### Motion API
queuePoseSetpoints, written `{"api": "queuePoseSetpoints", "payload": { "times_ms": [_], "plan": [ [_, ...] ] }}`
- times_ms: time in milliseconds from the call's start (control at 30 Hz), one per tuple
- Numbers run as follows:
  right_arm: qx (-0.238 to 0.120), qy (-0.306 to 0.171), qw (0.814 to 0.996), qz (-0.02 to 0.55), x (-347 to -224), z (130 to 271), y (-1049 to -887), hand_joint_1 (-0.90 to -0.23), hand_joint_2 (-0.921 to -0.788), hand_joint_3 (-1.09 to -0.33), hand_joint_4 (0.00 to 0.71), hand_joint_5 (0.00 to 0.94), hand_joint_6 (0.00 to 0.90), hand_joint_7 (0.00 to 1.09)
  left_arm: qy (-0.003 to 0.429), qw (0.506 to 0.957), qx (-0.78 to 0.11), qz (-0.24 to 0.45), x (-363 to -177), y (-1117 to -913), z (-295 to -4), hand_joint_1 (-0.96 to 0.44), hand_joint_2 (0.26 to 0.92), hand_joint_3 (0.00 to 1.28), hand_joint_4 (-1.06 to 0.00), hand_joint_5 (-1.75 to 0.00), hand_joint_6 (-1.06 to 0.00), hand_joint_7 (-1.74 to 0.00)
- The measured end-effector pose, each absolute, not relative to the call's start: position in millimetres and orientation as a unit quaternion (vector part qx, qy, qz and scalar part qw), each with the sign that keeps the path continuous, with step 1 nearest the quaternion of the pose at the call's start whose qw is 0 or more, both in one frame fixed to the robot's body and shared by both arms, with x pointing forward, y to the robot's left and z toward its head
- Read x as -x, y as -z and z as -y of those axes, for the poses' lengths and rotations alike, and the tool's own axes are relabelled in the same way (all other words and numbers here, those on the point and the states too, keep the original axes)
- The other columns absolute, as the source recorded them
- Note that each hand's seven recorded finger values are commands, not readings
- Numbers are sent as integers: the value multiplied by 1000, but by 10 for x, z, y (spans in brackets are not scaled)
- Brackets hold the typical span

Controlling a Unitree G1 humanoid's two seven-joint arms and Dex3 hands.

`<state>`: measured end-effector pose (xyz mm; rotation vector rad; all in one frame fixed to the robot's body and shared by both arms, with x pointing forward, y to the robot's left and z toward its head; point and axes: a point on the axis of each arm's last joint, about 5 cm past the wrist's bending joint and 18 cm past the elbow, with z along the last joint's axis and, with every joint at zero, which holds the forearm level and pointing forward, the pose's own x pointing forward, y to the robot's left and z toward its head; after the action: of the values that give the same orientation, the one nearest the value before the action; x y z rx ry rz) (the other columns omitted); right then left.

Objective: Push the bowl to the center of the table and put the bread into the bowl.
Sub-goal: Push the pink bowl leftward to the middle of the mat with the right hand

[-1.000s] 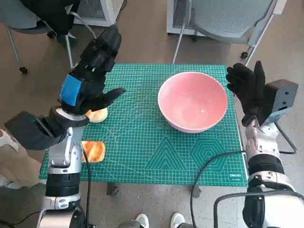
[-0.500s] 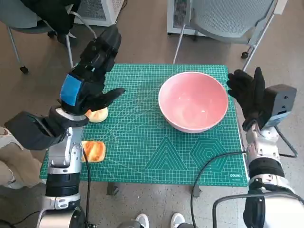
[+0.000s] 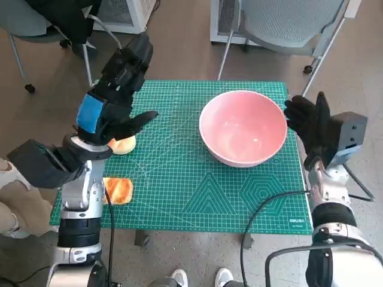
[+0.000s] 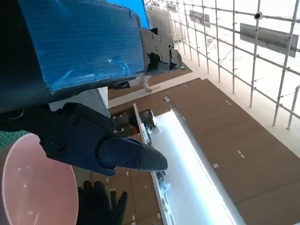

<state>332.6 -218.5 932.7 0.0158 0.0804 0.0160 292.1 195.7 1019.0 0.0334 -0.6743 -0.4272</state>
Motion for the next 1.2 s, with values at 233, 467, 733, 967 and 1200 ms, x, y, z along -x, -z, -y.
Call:
{"api": "queuePoseSetpoints", "payload": {
  "times_ms": [233,467,733,967,1200],
  "plan": [
    [-9,-16,999,-45,-3327,2132,-9302,-595,-921,-894,-1,-1,39,103,208,922,-16,327,-2922,-10189,-1958,-619,921,136,-38,0,-190,-132],
    [-6,-31,998,-50,-3333,2040,-9276,-616,-921,-884,-1,-1,50,105,208,923,-15,324,-2923,-10187,-1960,-619,921,136,-37,0,-188,-134],
    [7,-51,997,-52,-3339,1957,-9259,-636,-921,-890,-1,-1,50,102,205,924,-16,324,-2920,-10191,-1969,-618,921,137,-37,0,-189,-137],
    [8,-63,997,-51,-3342,1896,-9247,-647,-921,-892,0,0,48,99,203,924,-17,324,-2916,-10192,-1973,-618,921,137,-37,0,-188,-140],
    [6,-70,996,-51,-3350,1842,-9247,-640,-921,-893,9,4,58,103,202,924,-17,323,-2914,-10189,-1977,-617,921,137,-37,0,-187,-143]
  ]
}}
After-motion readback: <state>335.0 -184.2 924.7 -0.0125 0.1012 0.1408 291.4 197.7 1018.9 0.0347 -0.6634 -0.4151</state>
